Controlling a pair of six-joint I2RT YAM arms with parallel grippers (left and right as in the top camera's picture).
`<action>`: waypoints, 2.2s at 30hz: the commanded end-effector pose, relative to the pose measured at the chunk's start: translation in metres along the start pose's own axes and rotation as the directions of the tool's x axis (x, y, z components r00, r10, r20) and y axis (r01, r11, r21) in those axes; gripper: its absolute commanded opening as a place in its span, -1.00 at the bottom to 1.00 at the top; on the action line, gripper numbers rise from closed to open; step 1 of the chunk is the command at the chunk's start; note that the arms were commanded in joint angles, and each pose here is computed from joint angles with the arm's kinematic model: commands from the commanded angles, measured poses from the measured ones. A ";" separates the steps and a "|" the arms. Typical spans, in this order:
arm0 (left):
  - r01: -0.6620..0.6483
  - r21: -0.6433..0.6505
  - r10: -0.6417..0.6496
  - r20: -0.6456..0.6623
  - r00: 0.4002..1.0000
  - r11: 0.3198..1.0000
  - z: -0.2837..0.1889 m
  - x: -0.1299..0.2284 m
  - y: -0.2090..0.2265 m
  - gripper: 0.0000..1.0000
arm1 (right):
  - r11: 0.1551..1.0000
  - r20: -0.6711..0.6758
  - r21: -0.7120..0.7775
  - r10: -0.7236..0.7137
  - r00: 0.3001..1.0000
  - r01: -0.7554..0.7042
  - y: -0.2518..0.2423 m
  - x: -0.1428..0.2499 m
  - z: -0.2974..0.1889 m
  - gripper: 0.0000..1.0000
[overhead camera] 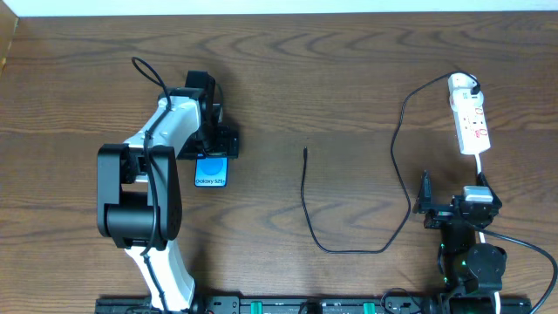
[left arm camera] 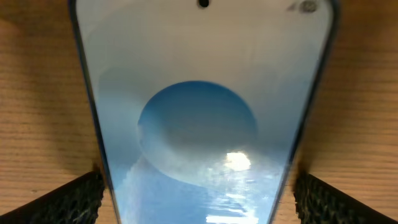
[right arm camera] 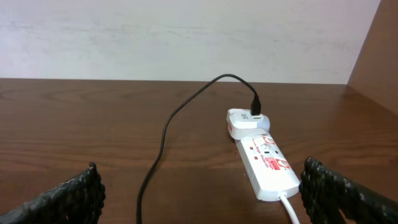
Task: Plug charger to phone and switch on socket
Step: 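Lower the left gripper and close it on the phone's sides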
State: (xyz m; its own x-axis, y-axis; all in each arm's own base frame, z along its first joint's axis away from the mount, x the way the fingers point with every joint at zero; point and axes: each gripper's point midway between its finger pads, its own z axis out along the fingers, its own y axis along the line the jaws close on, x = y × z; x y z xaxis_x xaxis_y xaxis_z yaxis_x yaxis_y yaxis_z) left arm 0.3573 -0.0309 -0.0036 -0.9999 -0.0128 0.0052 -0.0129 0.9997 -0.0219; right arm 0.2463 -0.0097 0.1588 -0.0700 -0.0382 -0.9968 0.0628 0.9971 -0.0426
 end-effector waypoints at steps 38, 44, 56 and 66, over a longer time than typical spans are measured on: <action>0.003 -0.001 -0.003 -0.030 1.000 1.000 0.016 0.012 0.003 0.86 | 1.000 0.004 0.006 0.006 1.000 -0.006 -0.001 0.000 0.000 0.99; 0.003 -0.001 -0.003 -0.031 1.000 1.000 0.016 0.012 0.003 0.80 | 1.000 0.004 0.006 0.006 1.000 -0.006 -0.001 0.000 0.000 0.99; 0.003 -0.001 -0.003 -0.031 1.000 1.000 0.016 0.012 0.003 0.69 | 1.000 0.004 0.006 0.006 1.000 -0.006 -0.001 0.000 0.000 0.99; 0.003 -0.001 -0.003 -0.032 0.999 1.000 0.016 0.012 0.003 0.62 | 1.000 0.003 0.006 0.006 1.000 -0.006 -0.001 0.000 0.000 0.98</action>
State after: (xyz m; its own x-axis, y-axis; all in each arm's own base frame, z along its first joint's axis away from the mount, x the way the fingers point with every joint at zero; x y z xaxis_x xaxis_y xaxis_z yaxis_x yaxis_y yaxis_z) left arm 0.3601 -0.0304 -0.0041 -0.9997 -0.0136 -0.0213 -0.0132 0.9997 -0.0200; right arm 0.2462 -0.0098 0.1588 -0.0700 -0.0385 -0.9968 0.0632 0.9971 -0.0430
